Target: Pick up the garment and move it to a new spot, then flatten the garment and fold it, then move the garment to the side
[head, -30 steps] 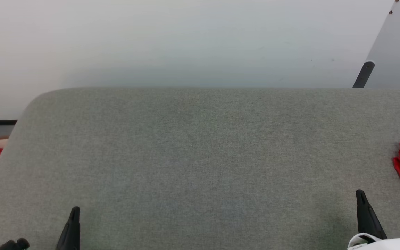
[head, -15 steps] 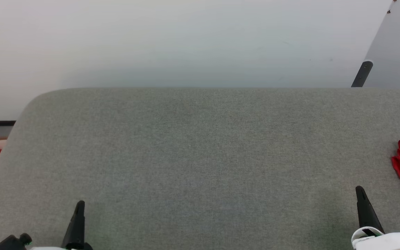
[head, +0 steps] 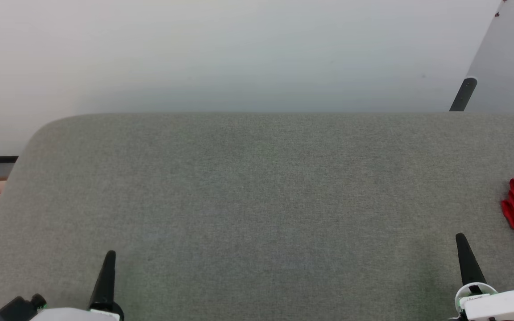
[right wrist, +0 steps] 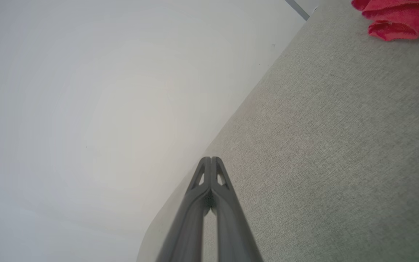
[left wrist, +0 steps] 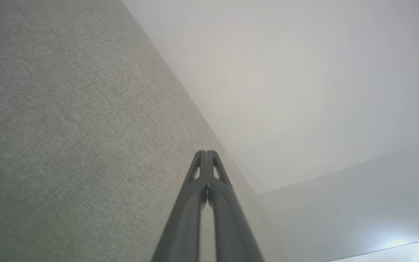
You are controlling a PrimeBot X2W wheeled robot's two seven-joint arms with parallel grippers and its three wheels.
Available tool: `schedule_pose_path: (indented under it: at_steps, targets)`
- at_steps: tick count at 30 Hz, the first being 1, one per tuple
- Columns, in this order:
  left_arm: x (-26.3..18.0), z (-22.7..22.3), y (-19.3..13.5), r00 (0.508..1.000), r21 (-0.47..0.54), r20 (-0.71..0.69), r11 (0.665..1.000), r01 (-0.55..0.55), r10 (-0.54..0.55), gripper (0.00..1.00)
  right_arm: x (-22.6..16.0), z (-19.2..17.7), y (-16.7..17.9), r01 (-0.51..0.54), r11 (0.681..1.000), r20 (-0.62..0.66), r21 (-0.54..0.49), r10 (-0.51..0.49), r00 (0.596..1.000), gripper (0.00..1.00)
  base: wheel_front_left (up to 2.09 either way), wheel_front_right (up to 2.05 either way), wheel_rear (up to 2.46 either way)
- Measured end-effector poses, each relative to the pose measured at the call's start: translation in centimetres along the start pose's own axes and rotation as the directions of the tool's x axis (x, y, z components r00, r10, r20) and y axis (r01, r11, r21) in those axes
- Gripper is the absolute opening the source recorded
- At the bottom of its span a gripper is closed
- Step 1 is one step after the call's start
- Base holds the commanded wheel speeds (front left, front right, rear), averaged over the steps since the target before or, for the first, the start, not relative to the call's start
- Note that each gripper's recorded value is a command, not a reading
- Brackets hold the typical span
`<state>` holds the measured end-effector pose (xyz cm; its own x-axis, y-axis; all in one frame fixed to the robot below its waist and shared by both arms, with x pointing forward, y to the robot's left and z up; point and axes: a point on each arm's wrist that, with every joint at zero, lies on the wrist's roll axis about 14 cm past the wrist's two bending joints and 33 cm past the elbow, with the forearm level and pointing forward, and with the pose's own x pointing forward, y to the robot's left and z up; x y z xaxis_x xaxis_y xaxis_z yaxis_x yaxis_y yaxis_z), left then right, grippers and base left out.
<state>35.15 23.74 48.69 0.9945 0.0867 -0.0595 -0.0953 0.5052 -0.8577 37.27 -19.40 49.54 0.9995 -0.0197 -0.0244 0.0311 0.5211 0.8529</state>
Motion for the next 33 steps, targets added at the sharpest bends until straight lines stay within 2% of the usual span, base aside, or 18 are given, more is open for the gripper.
schedule_pose_path:
  at_steps: [17,33]
  targets:
    - [1.0,-0.8,-0.9,1.000,-0.165,-0.018,0.986,0.012,-0.015,0.00,0.4,0.1,-0.1,0.007,0.986,-0.010,0.167,-0.005,1.000,0.00,0.00,0.00,0.00]
    - [1.8,-1.4,-1.9,0.999,-0.297,-0.031,0.955,0.026,-0.037,0.00,0.9,0.4,0.1,0.003,0.954,-0.013,0.301,0.001,1.000,0.00,0.00,0.00,0.00]
